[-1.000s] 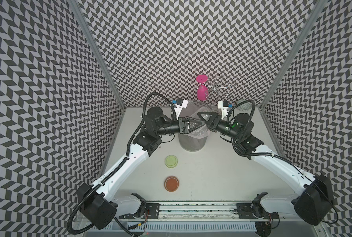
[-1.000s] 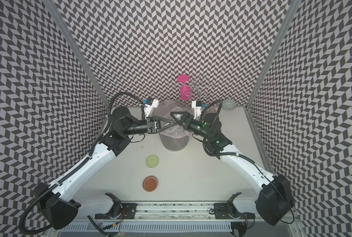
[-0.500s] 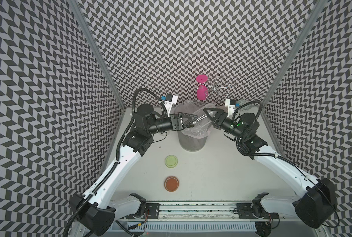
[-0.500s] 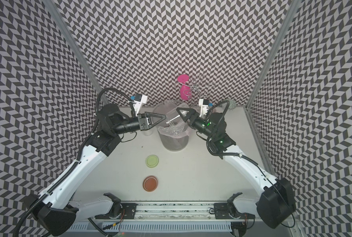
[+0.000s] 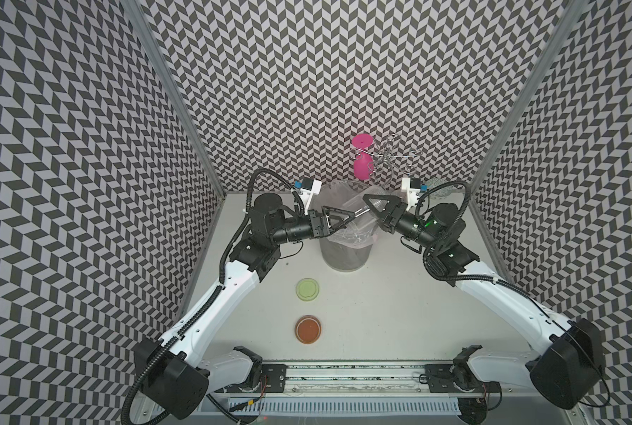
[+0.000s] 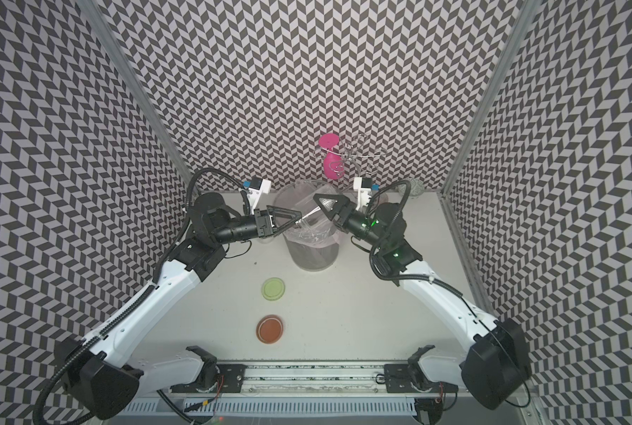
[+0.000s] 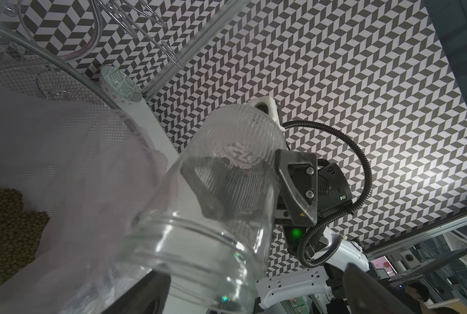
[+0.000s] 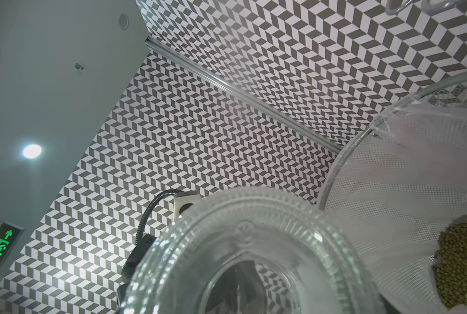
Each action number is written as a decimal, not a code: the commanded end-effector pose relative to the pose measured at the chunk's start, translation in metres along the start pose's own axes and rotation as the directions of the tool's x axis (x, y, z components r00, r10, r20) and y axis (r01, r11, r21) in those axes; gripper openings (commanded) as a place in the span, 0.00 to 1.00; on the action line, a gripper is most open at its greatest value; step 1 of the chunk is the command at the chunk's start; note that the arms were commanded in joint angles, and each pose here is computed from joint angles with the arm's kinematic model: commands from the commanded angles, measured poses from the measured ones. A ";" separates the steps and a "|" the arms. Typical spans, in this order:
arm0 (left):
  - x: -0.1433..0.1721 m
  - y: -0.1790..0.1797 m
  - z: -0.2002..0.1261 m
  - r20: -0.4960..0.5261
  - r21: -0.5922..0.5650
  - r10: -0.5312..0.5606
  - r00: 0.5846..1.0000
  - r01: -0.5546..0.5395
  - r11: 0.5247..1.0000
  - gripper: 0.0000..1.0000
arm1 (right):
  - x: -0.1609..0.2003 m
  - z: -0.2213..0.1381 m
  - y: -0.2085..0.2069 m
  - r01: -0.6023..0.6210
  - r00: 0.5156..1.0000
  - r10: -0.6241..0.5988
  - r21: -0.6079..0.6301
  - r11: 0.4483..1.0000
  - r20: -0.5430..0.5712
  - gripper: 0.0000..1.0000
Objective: Empty moldy mung beans from jars
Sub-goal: Place the jar at the center of the board.
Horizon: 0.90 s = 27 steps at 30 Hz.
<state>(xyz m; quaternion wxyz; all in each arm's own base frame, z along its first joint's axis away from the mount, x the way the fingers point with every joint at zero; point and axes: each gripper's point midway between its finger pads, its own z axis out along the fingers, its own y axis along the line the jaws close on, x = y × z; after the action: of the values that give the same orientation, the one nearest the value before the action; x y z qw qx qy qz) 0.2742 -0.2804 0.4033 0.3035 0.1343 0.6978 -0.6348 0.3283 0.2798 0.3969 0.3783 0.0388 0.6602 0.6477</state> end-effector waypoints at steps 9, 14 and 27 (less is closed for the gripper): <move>-0.017 -0.034 0.010 0.022 0.136 0.071 0.997 -0.073 0.988 0.71 | -0.004 0.009 0.048 0.048 0.999 -0.044 -0.158 0.986 0.032 0.59; -0.022 -0.031 0.011 0.037 0.122 0.075 0.996 -0.079 0.989 0.37 | -0.003 0.007 0.044 0.024 0.999 -0.017 -0.165 0.986 0.043 0.59; -0.036 -0.013 0.001 0.072 0.012 0.096 0.993 -0.097 0.995 0.00 | -0.003 0.007 0.032 0.002 0.999 0.006 -0.150 0.989 0.049 0.73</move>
<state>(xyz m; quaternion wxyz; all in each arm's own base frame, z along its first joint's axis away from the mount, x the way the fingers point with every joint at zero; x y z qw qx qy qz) 0.2793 -0.2873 0.4369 0.3535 0.1933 0.6487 -0.6456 0.3268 0.2871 0.4204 0.3465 0.0871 0.6089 0.7083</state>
